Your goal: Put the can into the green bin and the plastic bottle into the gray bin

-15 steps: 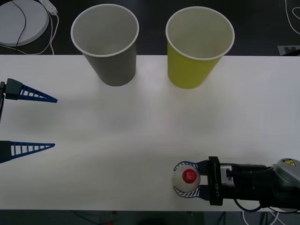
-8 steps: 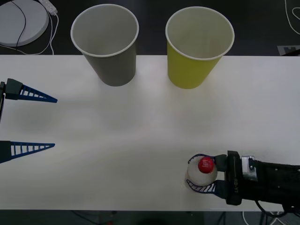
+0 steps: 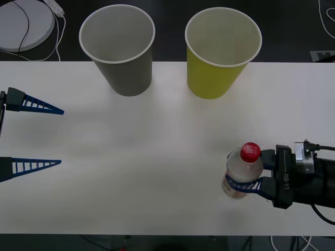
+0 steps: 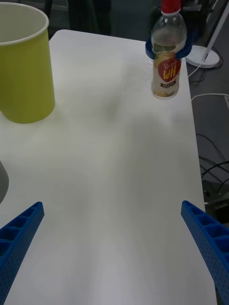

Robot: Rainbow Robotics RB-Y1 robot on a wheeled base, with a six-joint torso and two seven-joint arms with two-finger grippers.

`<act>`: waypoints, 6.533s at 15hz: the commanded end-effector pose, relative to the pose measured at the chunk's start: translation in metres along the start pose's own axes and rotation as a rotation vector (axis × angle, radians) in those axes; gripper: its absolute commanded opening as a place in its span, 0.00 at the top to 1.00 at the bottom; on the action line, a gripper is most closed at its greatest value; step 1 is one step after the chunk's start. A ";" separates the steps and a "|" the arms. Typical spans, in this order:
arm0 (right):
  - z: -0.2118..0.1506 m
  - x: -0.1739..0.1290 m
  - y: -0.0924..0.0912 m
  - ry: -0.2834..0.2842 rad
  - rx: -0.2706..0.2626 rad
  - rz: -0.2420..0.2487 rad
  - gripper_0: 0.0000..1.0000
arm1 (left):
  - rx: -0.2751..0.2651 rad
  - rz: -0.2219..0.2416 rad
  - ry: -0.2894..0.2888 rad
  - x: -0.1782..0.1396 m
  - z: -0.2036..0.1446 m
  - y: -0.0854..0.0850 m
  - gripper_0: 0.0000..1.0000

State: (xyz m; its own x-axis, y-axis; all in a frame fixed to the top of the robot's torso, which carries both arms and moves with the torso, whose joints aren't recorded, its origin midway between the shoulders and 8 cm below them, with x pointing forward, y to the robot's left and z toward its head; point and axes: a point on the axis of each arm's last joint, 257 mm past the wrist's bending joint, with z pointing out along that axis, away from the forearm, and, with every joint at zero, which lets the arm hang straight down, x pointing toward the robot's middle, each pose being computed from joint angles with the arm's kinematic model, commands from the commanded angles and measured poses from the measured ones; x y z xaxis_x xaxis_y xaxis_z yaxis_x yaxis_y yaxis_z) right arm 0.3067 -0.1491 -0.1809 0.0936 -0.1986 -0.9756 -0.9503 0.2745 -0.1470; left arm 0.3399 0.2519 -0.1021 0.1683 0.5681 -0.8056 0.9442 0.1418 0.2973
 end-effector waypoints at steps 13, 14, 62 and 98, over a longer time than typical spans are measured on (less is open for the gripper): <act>0.009 -0.111 0.000 0.184 0.129 0.084 1.00 | 0.000 0.000 0.000 0.000 0.000 0.000 0.00; 0.013 -0.119 0.002 0.188 0.137 0.092 1.00 | 0.000 0.000 0.000 0.000 0.000 0.000 0.00; 0.160 -0.282 -0.207 0.666 0.315 0.010 1.00 | 0.000 0.000 0.000 0.000 0.000 0.000 0.00; 0.325 -0.326 -0.261 0.451 0.513 0.083 1.00 | 0.000 0.000 0.000 0.000 0.000 0.000 0.00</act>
State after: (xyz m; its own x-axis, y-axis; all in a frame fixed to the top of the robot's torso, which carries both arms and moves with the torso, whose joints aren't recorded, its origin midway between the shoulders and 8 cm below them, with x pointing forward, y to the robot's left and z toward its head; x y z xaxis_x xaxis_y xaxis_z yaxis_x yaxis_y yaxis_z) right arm 0.6210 0.1488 0.1234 -0.2127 -0.5000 -0.8395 -0.6761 0.6956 -0.2431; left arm 0.3399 0.2519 -0.1021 0.1683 0.5681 -0.8056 0.9442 0.1418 0.2973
